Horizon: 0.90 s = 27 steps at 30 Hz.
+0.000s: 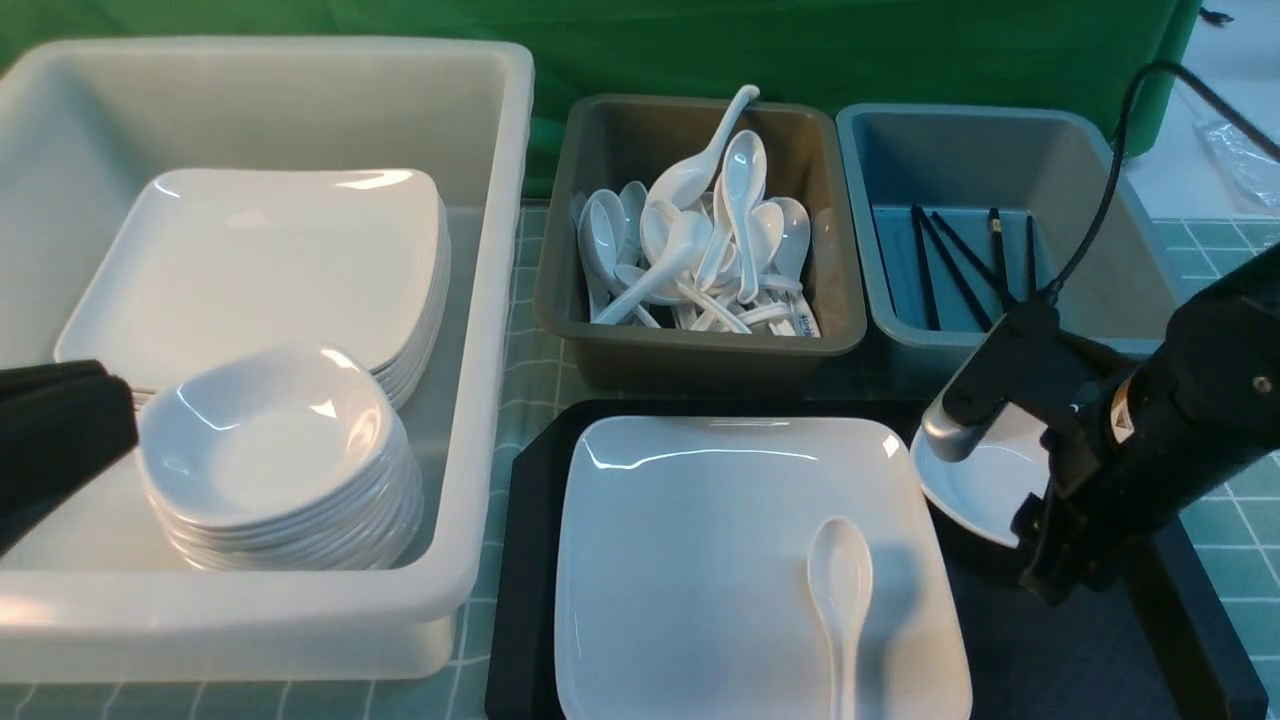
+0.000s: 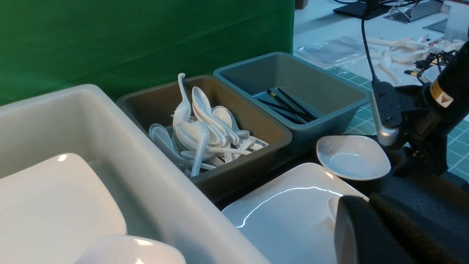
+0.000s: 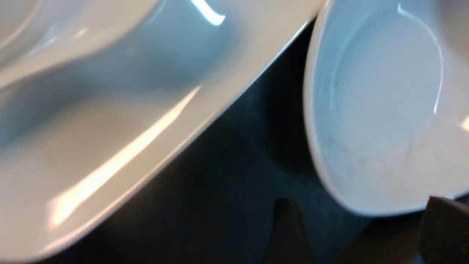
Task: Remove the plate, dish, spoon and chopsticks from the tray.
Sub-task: Use the right arm to grab a small plate from the dinner plate
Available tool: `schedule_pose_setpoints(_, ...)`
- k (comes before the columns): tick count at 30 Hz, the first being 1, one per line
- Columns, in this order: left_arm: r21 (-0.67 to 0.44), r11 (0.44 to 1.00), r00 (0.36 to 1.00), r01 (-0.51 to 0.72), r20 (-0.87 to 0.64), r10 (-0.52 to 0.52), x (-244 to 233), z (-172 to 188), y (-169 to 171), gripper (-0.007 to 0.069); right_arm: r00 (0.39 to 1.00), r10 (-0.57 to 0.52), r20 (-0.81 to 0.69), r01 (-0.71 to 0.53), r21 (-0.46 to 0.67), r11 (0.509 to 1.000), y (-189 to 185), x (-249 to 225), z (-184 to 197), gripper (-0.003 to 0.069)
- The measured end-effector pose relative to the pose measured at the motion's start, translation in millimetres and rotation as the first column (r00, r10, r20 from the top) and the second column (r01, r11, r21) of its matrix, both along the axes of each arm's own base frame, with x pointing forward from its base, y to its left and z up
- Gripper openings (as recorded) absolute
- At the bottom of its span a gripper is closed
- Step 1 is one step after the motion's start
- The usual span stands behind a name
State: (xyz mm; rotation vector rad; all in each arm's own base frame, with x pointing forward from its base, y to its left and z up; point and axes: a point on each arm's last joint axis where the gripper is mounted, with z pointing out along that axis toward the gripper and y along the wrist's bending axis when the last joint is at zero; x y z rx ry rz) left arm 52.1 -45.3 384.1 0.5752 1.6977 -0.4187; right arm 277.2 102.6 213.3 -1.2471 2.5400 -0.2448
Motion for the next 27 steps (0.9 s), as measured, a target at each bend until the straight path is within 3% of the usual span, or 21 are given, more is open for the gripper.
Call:
schedule_pose_setpoints(11,0.003,1.0,1.0,0.004,-0.006,-0.004,-0.3,-0.6,-0.2,0.0017,0.996,0.084,-0.041,-0.085,-0.018,0.996,6.3,22.9,-50.8,0.0482)
schedule_pose_setpoints(17,0.006,1.0,1.0,0.005,-0.008,-0.005,-0.4,-0.9,-0.3,0.0017,0.991,0.133,0.005,-0.133,-0.016,0.991,9.8,30.3,-58.1,0.047)
schedule_pose_setpoints(20,0.007,1.0,1.0,0.007,-0.011,-0.007,-0.5,-1.2,-0.3,0.0017,0.99,0.144,0.003,-0.144,-0.019,0.989,9.9,30.6,-59.0,0.0374)
schedule_pose_setpoints(23,0.018,1.0,1.0,0.009,-0.018,-0.008,-0.8,-2.3,-0.3,0.0017,0.988,0.154,-0.019,-0.155,-0.04,0.987,8.1,28.9,-59.5,0.0192)
schedule_pose_setpoints(27,0.025,1.0,1.0,0.011,-0.016,-0.01,-0.9,-2.5,-0.3,0.0017,0.985,0.169,-0.038,-0.171,-0.07,0.983,6.4,25.9,-51.8,0.0165)
